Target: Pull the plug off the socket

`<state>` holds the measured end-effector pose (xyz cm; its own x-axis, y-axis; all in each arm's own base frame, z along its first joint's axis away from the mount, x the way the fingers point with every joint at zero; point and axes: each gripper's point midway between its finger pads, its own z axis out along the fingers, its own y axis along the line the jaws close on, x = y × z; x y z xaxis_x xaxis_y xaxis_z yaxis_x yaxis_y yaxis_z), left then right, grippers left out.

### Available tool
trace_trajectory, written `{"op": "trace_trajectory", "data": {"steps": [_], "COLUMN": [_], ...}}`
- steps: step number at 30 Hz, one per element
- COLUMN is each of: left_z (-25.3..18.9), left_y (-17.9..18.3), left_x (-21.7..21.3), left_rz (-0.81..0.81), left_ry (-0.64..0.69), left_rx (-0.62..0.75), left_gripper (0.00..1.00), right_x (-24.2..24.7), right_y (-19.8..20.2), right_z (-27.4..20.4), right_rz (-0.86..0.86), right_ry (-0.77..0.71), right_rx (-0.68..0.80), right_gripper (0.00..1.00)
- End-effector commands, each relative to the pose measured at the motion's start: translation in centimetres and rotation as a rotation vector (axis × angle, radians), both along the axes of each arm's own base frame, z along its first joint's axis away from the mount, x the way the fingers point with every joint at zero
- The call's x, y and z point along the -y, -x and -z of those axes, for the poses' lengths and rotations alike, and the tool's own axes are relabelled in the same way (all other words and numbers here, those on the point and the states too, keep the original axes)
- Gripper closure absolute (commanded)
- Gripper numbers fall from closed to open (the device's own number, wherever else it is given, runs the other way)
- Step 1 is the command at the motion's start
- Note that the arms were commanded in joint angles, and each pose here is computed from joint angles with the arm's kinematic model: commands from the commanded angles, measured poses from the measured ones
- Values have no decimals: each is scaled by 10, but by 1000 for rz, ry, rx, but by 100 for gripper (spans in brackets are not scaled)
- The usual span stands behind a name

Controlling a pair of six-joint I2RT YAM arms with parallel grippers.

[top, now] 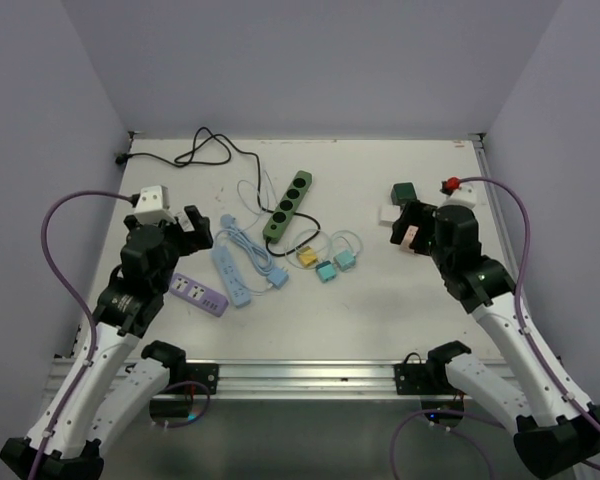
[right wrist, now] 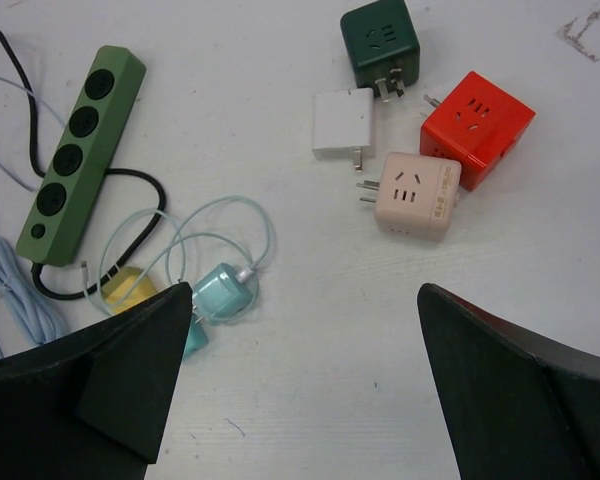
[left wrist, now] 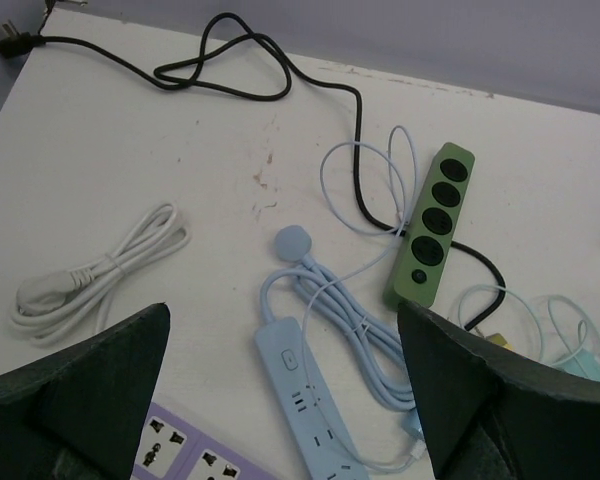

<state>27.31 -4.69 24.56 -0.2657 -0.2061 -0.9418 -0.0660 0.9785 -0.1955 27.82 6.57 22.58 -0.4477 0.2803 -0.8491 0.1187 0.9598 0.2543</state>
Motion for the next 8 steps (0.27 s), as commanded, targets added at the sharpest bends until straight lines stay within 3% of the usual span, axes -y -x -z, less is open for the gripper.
{"op": "trace_trajectory", "data": {"steps": [1, 8], "left_z": [-15, -12], "left_y": [-2, -3], "left_x": [-4, -4], "left_rz": [-30, -31], "left_ry": [23, 15], "left_rx": [54, 35], "left_gripper": [1, 1], "right_x": [4, 5], "right_y": [-3, -4], "right_z": [8, 21], "right_rz": [14, 37], "right_ry": [24, 33], "right_rx": [-10, -73], "right_gripper": [1, 1]}}
